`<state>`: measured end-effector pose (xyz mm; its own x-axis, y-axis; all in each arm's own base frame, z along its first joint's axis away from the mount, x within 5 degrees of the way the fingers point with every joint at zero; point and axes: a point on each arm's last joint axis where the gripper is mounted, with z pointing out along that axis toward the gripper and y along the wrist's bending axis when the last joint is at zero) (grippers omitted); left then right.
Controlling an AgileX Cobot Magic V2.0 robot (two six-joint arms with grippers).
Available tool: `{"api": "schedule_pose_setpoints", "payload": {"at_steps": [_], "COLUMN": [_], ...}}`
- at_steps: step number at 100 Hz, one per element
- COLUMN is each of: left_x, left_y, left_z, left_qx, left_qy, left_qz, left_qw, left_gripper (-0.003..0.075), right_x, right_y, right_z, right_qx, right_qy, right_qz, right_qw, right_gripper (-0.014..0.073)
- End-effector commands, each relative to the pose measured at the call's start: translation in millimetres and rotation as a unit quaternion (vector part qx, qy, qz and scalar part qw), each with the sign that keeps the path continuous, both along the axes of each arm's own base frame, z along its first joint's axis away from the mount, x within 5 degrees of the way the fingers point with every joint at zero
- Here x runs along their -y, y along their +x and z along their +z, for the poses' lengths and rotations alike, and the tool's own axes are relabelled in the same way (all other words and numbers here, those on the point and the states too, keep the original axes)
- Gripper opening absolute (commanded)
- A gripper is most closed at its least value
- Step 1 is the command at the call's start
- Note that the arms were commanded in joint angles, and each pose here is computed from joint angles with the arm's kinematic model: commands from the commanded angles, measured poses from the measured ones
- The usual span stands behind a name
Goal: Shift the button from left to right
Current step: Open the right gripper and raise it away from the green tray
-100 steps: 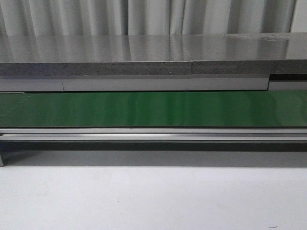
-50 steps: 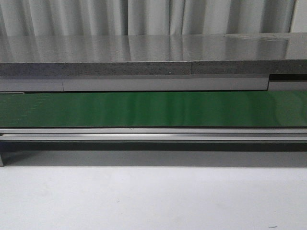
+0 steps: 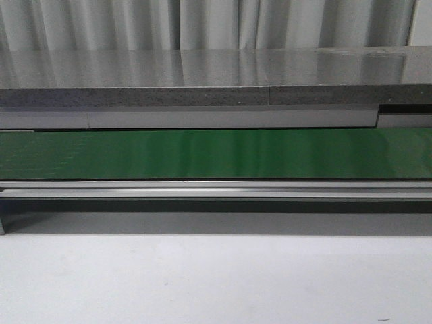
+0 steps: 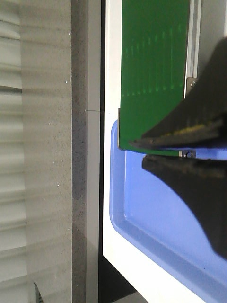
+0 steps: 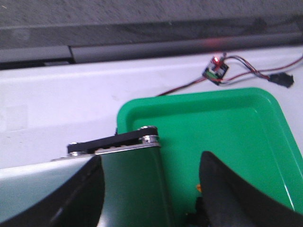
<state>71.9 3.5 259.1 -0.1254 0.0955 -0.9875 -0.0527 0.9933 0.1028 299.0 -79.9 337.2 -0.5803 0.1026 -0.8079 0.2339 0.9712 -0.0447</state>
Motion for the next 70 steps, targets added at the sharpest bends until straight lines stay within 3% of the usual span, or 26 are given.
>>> {"api": "schedule_pose_setpoints", "payload": {"at_steps": [1,20,45,70], "left_x": [-2,-2,-2,-2], "left_y": [0,0,0,0], "left_z": [16,16,16,16], "left_qx": [0.048,0.048,0.048,0.048], "left_qy": [-0.003,-0.003,-0.003,-0.003], "left_qz": [0.009,0.009,0.009,0.009], "left_qw": [0.999,0.999,0.999,0.999], "left_gripper": [0.0005,0.0005,0.0005,0.0005], "right_x": [-18,-50,-70,-79], "right_y": [-23,-75,-144,-199], "right_z": [35,38,16,-12], "right_qx": [0.101,0.177,0.225,0.262], "right_qy": [-0.028,-0.038,-0.039,-0.003], "right_qz": [0.023,0.066,0.101,0.113], "right_qw": [0.994,0.981,0.968,0.959], "right_gripper": [0.0419,0.0419,0.0419,0.0417]}}
